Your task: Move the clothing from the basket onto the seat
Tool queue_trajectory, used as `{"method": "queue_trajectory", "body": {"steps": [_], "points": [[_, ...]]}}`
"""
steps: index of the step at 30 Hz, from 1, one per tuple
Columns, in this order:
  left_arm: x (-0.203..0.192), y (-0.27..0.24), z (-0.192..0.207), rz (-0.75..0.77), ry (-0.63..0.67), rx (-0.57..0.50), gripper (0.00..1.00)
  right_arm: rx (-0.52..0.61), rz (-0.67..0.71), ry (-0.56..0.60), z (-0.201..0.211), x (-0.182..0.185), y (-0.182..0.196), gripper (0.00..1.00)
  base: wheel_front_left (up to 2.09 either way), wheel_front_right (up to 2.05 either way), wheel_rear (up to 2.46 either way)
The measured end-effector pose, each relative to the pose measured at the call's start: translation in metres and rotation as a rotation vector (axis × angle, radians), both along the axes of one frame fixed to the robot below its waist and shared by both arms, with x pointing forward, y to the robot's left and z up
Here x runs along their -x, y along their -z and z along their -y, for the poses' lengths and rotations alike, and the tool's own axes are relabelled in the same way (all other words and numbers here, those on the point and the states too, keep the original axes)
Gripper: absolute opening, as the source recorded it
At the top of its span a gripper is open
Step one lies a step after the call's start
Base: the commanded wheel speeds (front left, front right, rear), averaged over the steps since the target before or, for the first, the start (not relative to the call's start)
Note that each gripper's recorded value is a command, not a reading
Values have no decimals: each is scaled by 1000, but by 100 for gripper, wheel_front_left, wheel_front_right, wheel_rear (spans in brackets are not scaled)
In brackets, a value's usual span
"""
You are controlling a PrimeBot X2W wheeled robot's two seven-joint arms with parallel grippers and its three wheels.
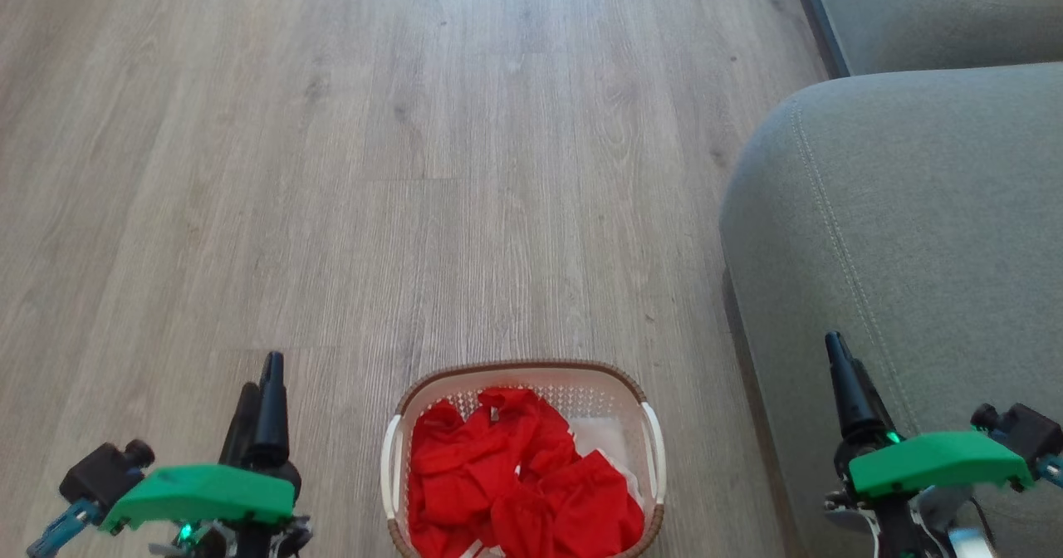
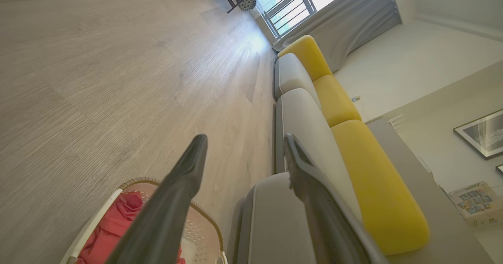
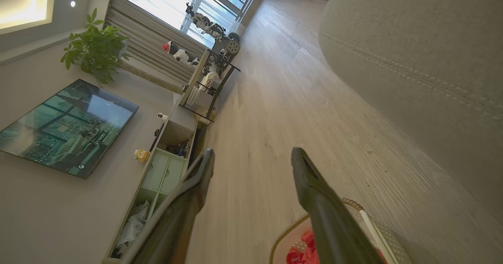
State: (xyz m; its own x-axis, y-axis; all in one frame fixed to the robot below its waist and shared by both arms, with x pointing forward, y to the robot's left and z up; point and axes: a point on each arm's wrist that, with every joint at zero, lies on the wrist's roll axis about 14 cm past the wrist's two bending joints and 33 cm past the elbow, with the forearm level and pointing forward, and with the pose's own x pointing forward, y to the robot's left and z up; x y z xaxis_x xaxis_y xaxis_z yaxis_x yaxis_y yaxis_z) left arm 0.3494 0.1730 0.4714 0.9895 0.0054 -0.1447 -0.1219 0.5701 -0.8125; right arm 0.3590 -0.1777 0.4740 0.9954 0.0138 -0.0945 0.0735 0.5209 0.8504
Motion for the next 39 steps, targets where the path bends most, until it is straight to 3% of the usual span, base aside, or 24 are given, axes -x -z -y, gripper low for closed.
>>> {"method": "queue_trajectory", "body": {"steps": [39], "points": [[18, 5, 7, 18, 47, -510, 100, 453, 107, -93, -24, -1, -17, 100, 0, 0, 0]]}}
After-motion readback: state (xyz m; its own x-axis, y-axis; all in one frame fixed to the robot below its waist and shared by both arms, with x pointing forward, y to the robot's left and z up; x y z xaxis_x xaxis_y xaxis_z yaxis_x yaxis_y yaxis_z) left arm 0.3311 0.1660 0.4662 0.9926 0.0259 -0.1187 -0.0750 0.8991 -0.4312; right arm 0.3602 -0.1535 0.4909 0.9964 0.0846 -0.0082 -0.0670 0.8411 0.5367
